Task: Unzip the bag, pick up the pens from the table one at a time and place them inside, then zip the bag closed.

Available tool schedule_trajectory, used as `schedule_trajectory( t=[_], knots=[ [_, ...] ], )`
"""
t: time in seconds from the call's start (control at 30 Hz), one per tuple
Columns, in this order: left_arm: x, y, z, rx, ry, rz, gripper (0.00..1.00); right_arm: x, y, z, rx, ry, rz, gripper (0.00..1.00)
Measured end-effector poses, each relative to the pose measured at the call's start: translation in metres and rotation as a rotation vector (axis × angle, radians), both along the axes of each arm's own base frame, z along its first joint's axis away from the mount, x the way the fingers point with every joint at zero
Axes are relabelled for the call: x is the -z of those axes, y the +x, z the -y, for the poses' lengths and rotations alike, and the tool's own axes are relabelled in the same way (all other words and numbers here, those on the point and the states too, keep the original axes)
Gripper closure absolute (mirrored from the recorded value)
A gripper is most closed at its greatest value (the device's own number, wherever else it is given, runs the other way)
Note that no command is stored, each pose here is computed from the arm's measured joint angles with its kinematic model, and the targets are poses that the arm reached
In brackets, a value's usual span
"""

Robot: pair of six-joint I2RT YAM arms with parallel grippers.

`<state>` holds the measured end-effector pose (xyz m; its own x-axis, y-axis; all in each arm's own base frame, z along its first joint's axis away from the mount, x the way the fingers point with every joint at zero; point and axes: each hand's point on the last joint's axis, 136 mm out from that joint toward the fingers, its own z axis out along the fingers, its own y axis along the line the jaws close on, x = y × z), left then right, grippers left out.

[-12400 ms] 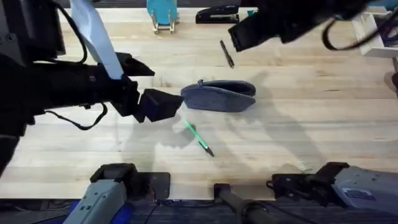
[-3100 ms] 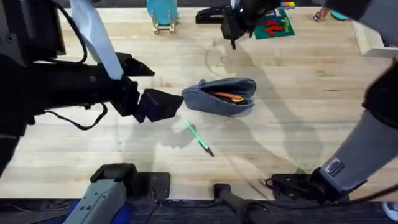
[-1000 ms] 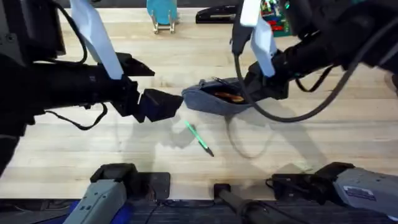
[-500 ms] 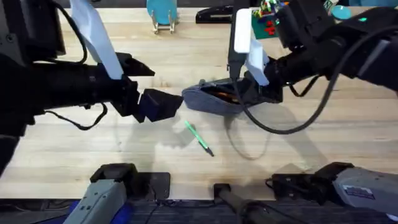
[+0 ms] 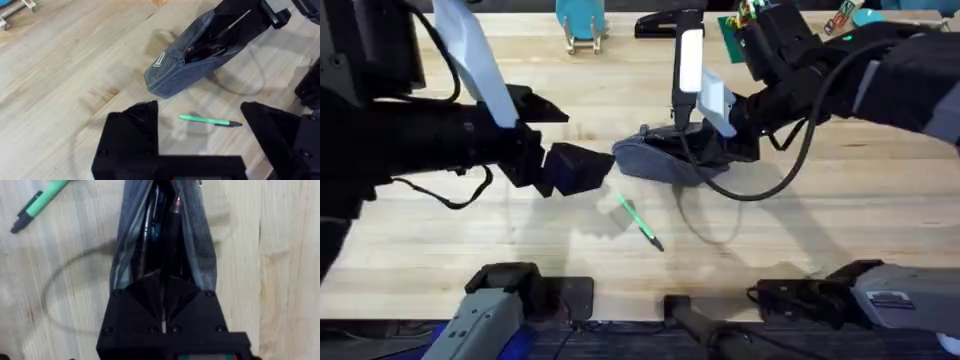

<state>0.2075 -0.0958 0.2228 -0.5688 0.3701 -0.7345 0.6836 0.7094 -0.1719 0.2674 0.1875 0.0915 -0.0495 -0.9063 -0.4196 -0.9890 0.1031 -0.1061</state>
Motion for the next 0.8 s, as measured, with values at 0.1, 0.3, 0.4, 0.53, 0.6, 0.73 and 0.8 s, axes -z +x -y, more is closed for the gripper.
schedule_trajectory(
  t=[0.1, 0.3, 0.4, 0.53, 0.6, 0.73, 0.8],
  knots=[
    [0.0, 0.0, 0.0, 0.0, 0.0, 0.0, 0.006, -0.0001, 0.0003, -0.0001, -0.002, 0.0, 0.002, 0.966],
    [0.0, 0.0, 0.0, 0.0, 0.0, 0.0, 0.004, -0.001, 0.0027, -0.0012, -0.001, 0.005, 0.013, 0.704],
    [0.0, 0.0, 0.0001, 0.0, 0.0, 0.0, 0.005, -0.0011, 0.003, -0.0013, -0.001, 0.005, 0.014, 0.281],
    [0.0, 0.0, 0.0001, 0.0, 0.0, 0.0, 0.006, -0.0014, 0.0039, -0.0017, -0.005, 0.007, 0.02, 0.007],
    [0.0, 0.0, 0.0, 0.0, 0.0, 0.0, 0.006, -0.0015, 0.0039, -0.0018, -0.005, 0.007, 0.02, 0.005],
    [0.0, 0.0, 0.0, 0.0, 0.0, 0.0, 0.006, -0.0014, 0.0039, -0.0017, -0.004, 0.007, 0.02, 0.005],
    [0.0, 0.0, 0.0001, 0.0, 0.0, 0.0, 0.006, -0.0014, 0.0039, -0.0017, -0.004, 0.007, 0.02, 0.005]
  ],
)
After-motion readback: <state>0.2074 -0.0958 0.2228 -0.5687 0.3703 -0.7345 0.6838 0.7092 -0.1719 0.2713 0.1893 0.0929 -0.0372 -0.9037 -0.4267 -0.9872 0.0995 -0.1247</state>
